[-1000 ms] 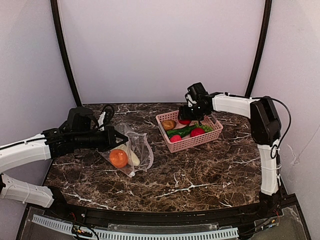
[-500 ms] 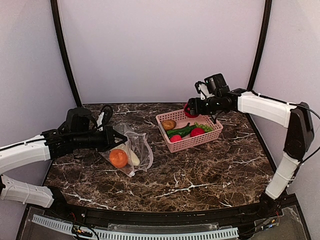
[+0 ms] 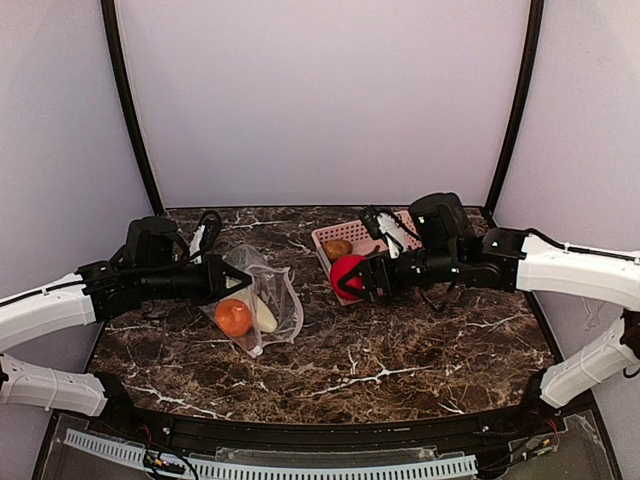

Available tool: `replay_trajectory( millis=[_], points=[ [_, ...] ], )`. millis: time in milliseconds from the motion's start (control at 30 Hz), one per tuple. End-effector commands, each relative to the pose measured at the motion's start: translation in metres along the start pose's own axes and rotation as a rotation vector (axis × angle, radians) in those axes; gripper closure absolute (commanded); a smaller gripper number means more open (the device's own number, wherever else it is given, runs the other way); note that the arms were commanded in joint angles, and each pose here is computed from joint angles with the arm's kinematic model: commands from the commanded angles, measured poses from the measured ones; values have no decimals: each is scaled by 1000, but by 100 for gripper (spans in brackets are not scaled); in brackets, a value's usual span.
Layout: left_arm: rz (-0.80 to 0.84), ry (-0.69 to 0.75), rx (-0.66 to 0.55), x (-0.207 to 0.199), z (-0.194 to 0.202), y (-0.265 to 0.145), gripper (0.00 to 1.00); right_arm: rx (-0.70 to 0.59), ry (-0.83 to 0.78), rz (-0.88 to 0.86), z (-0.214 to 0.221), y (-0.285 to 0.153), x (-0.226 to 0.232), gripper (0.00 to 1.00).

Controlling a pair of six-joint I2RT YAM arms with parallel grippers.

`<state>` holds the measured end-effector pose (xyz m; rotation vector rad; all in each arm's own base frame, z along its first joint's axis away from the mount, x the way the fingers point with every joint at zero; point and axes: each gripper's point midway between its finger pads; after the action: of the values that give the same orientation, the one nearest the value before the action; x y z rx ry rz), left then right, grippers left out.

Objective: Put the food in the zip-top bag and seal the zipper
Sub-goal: Place the fake fruit in the zipper food storage bag.

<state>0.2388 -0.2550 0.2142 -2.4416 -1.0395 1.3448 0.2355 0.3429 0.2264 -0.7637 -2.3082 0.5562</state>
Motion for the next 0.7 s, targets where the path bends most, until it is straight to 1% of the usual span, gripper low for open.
replay_trajectory(
  millis=[0, 133, 333, 467, 567, 667],
  points=[
    [-7, 20, 35, 9, 14, -2, 99, -66, -17, -78, 5, 2, 32, 29],
    [18, 20, 60, 7, 18, 4, 99, -42, -35, -130, 17, 20, 55, 29],
    [54, 22, 67, -1, 19, 8, 99, 5, -104, -124, 27, 58, 79, 29],
    [73, 28, 89, -7, 25, 10, 99, 22, -154, -86, 34, 82, 91, 30],
    [74, 29, 100, -8, 28, 9, 99, 27, -197, -23, 40, 98, 92, 30],
    [76, 29, 104, -10, 30, 8, 99, 32, -185, 6, 44, 108, 90, 30]
  ],
)
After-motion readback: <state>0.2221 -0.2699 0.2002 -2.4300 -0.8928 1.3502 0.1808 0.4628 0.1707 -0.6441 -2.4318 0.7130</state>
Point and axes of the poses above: each gripper's point midway between its finger pads, its own y axis out along the fingers, its own x axis along the line the jaws close on, z = x × y, and after that the axes turned 5 degrees about y, right-handed
